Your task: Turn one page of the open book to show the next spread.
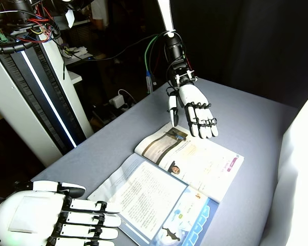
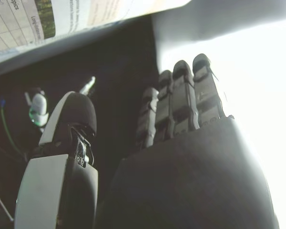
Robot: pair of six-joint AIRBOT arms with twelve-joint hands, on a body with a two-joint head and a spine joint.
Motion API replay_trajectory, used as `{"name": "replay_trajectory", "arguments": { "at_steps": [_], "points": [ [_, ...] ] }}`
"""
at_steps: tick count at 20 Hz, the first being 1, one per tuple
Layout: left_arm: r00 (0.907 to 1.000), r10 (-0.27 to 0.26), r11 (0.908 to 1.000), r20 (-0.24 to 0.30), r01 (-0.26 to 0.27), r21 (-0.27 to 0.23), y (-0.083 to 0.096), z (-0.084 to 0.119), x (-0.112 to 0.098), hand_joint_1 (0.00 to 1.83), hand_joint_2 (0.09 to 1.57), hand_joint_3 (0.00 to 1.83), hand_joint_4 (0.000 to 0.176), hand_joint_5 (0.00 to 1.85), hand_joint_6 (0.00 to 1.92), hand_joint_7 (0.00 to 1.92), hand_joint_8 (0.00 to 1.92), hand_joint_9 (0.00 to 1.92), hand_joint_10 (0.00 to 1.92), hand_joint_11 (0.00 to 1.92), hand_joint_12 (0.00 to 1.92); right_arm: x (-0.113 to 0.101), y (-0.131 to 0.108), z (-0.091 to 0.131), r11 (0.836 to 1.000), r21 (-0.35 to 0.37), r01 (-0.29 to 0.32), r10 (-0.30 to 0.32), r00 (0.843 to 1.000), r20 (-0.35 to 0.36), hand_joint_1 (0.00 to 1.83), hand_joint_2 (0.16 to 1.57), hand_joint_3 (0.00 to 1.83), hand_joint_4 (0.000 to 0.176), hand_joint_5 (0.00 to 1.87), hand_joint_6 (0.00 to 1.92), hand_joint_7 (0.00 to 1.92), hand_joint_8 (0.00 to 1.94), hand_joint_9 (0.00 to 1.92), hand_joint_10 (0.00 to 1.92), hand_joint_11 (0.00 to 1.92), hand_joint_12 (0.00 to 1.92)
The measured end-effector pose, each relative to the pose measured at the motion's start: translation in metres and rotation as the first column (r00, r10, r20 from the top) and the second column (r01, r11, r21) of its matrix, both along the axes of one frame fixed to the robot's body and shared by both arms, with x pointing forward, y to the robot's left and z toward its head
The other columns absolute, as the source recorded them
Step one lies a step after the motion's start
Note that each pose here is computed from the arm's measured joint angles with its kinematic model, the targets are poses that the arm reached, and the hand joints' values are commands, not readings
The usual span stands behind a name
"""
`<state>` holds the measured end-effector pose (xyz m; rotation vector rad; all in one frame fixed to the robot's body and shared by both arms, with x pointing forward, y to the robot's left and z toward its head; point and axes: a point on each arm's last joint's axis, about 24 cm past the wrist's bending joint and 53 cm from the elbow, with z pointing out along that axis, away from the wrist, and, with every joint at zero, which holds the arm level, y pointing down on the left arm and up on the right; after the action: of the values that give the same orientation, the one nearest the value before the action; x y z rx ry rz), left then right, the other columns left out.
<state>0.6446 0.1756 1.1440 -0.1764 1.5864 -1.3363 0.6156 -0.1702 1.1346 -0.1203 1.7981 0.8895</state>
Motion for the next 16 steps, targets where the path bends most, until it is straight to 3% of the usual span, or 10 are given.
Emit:
{"name": "replay_trajectory", "arguments": {
  "at_steps": [6, 10, 11, 13, 16],
  "points": [
    [0.9999, 0.003, 1.0, -0.01, -0.003, 0.008, 0.001, -0.004, 0.0, 0.17, 1.24, 0.01, 0.061, 0.0, 0.0, 0.0, 0.0, 0.0, 0.0, 0.0, 0.0, -0.002, 0.012, -0.004, 0.999, -0.026, -0.037, 0.037, 0.999, -0.002, 0.15, 1.25, 0.03, 0.0, 0.0, 0.0, 0.0, 0.0, 0.0, 0.0, 0.0, 0.0],
    [0.9999, 0.003, 1.0, -0.011, -0.003, 0.008, 0.001, -0.004, -0.001, 0.15, 1.25, 0.01, 0.056, 0.0, 0.0, 0.0, 0.0, 0.0, 0.0, 0.0, 0.0, 0.0, 0.023, -0.009, 0.996, -0.062, -0.066, 0.066, 0.998, -0.008, 0.0, 1.25, 0.02, 0.0, 0.0, 0.0, 0.0, 0.0, 0.0, 0.0, 0.0, 0.0],
    [0.9999, 0.001, 0.9999, -0.012, -0.001, 0.012, 0.002, -0.004, -0.002, 0.2, 1.25, 0.01, 0.046, 0.0, 0.0, 0.0, 0.0, 0.0, 0.0, 0.0, 0.0, 0.0, 0.029, -0.012, 0.994, -0.076, -0.084, 0.084, 0.996, -0.009, 0.0, 1.25, 0.02, 0.0, 0.0, 0.0, 0.0, 0.0, 0.0, 0.0, 0.0, 0.0],
    [0.9998, 0.007, 0.9998, -0.019, -0.006, 0.018, 0.004, -0.006, -0.001, 0.25, 1.26, 0.01, 0.039, 0.0, 0.0, 0.0, 0.0, 0.0, 0.0, 0.0, 0.0, -0.002, 0.039, -0.02, 0.989, -0.094, -0.118, 0.116, 0.993, -0.026, 0.02, 1.23, 0.01, 0.0, 0.0, 0.0, 0.0, 0.0, 0.0, 0.0, 0.0, 0.0],
    [0.999, 0.025, 0.9991, -0.037, -0.024, 0.035, 0.013, -0.013, -0.002, 0.19, 1.27, 0.01, 0.052, 0.0, 0.0, 0.0, 0.0, 0.0, 0.0, 0.0, 0.0, -0.003, 0.055, -0.046, 0.979, -0.122, -0.166, 0.154, 0.983, -0.096, 0.08, 1.22, 0.0, 0.0, 0.0, 0.0, 0.0, 0.0, 0.0, 0.0, 0.0, 0.0]
  ]
}}
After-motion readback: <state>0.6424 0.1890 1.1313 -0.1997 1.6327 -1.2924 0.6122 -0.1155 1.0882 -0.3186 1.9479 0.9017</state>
